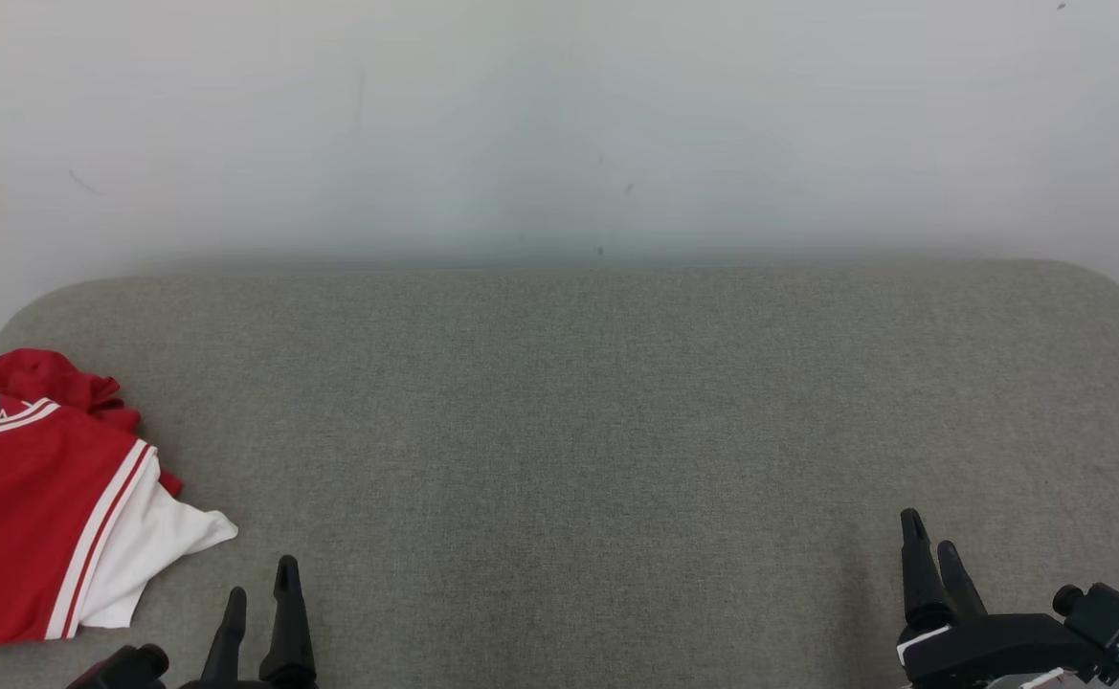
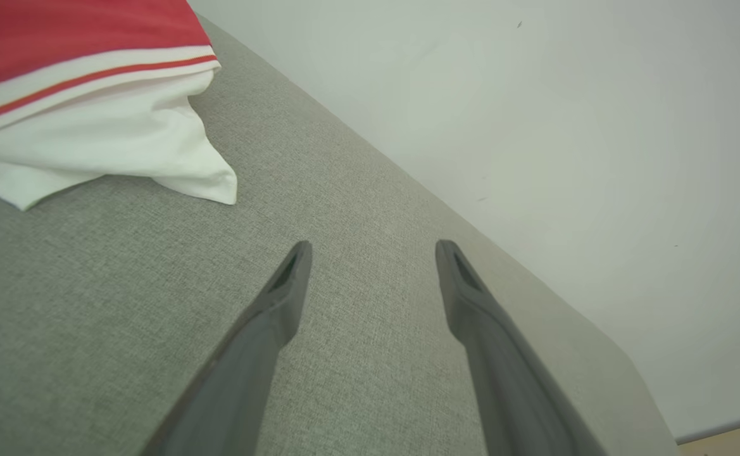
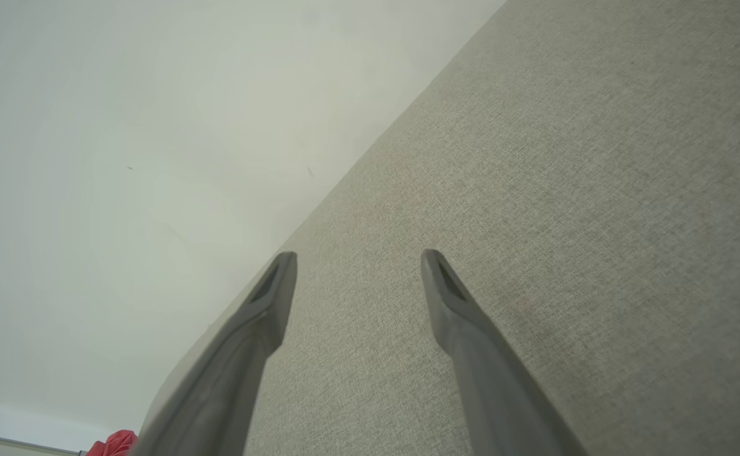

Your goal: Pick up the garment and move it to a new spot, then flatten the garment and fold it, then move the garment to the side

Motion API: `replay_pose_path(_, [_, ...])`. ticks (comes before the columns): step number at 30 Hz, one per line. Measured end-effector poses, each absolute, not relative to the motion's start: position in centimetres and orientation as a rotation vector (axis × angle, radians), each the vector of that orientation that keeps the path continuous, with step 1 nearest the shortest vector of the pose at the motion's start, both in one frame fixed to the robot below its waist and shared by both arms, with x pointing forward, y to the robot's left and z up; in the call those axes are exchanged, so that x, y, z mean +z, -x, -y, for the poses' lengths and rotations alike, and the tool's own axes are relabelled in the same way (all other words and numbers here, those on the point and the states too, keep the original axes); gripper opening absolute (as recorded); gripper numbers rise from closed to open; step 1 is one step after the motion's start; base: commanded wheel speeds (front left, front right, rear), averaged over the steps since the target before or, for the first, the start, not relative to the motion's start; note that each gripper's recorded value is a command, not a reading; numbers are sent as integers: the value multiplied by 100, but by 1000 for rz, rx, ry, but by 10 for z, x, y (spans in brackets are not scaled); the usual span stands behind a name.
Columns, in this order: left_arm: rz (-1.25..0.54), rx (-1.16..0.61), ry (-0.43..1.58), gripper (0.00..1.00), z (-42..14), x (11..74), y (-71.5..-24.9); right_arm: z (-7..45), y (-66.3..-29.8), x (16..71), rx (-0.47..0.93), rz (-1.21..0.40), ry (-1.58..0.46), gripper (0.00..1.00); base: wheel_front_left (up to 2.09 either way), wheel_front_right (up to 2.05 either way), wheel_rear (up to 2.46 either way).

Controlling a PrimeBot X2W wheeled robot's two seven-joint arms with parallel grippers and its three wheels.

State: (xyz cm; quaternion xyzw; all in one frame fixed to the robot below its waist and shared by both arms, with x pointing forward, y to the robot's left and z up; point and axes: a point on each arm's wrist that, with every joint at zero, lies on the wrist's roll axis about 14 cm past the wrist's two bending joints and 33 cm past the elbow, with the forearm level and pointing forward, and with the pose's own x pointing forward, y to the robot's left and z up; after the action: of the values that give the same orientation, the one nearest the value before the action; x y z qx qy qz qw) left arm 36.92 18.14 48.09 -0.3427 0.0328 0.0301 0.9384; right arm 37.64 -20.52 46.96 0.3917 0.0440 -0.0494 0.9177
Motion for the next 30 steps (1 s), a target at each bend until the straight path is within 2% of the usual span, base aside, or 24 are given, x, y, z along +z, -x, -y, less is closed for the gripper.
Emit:
replay_pose_path(11, [-85,50,513,100,-185,474,-361,197,-373,461,-67,-126,-581,100,0,0,0])
replay_pose_path(30, [-49,-2,278,100,-182,481,-356,189,-371,460,-18,-120,-361,100,0,0,0])
